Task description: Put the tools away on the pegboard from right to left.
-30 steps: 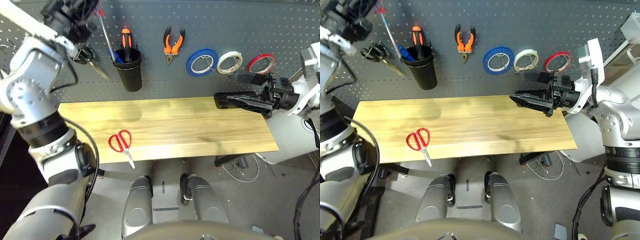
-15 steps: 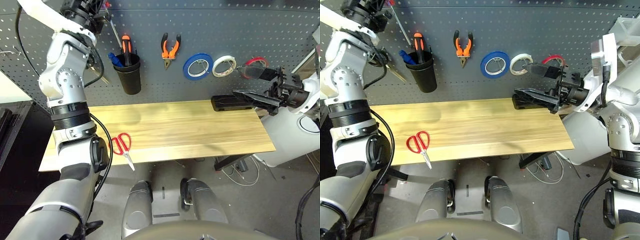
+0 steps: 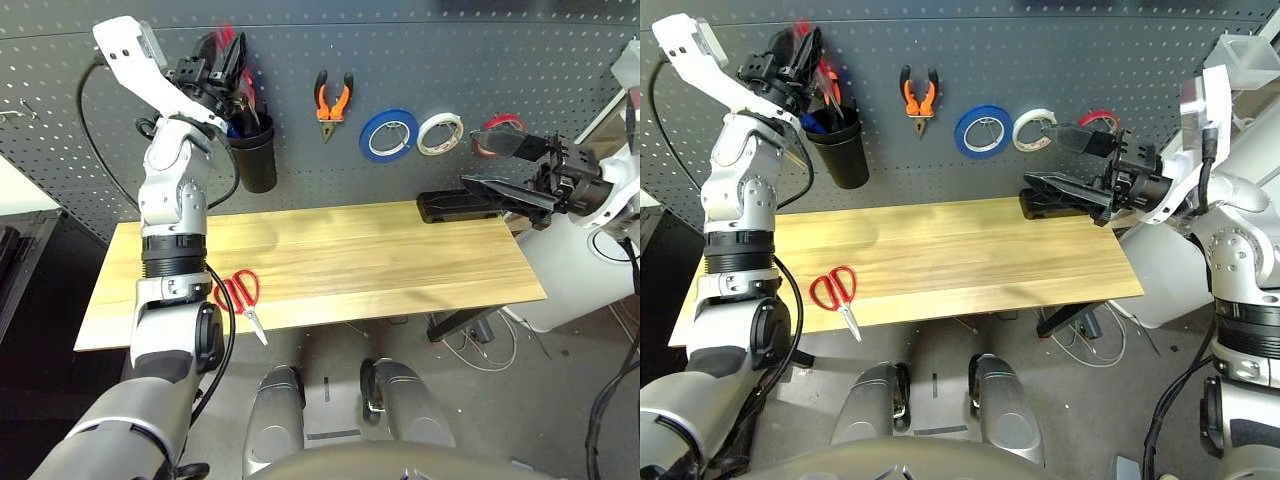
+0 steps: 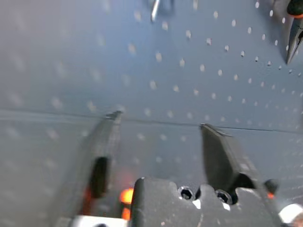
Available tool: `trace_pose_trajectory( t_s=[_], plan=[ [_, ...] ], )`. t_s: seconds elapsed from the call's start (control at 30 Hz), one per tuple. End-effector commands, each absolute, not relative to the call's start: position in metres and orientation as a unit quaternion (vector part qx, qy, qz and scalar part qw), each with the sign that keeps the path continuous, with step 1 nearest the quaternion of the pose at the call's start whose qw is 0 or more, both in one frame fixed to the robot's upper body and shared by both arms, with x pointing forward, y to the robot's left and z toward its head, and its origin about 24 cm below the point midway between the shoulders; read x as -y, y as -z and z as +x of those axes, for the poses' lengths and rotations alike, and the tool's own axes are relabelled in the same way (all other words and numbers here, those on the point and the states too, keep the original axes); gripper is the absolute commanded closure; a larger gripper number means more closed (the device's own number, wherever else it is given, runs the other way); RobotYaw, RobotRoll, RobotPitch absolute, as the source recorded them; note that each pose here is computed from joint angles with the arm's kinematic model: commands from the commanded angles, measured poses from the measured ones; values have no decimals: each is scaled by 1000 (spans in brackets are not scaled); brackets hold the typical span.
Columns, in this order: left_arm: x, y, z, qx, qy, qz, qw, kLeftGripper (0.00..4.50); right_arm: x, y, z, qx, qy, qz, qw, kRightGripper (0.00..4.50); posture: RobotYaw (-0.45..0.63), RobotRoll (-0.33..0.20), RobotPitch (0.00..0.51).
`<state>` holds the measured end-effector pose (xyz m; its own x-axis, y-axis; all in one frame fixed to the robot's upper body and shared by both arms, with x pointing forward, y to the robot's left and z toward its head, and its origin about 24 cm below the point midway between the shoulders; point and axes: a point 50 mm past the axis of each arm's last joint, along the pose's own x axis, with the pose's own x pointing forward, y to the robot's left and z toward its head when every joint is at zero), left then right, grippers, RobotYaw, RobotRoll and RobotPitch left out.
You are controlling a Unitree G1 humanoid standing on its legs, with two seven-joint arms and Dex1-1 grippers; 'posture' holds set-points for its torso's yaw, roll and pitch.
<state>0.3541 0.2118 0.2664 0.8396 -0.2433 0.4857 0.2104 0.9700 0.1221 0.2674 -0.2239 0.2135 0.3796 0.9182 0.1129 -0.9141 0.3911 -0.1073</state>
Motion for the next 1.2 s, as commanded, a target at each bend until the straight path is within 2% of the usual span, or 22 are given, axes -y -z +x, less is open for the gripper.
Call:
trace_pose_trajectory(
  t_s=[0.03,0.13,0.23,0.33,0.53,0.73,0.8,1.0,1.2],
  plan=[
    [-211,-293,342,288,137,92,943,37,219,-206,269,61,-566,-16,822,0,-51,0,75],
    [-198,-318,322,289,217,42,931,37,215,-198,271,38,-572,-27,819,0,-18,0,92],
    [-179,-316,300,231,322,-45,917,37,212,-186,271,15,-582,-29,812,0,4,0,105],
    [-170,-286,279,130,387,-75,910,37,204,-169,269,-8,-600,-44,798,0,33,0,123],
    [-158,-210,239,-47,411,-124,902,37,186,-141,263,-22,-640,-86,763,0,65,0,155],
    [-180,-131,211,-206,323,-151,911,37,176,-125,260,-29,-660,-99,744,0,70,0,179],
    [-194,-109,207,-242,264,-140,923,37,175,-125,259,-28,-661,-103,743,0,64,0,183],
    [-222,-61,216,-287,133,-84,945,37,175,-118,260,-21,-654,-142,743,0,40,0,198],
    [-235,-33,233,-290,45,-43,955,37,176,-117,258,-21,-650,-142,746,0,10,0,216]
  ],
)
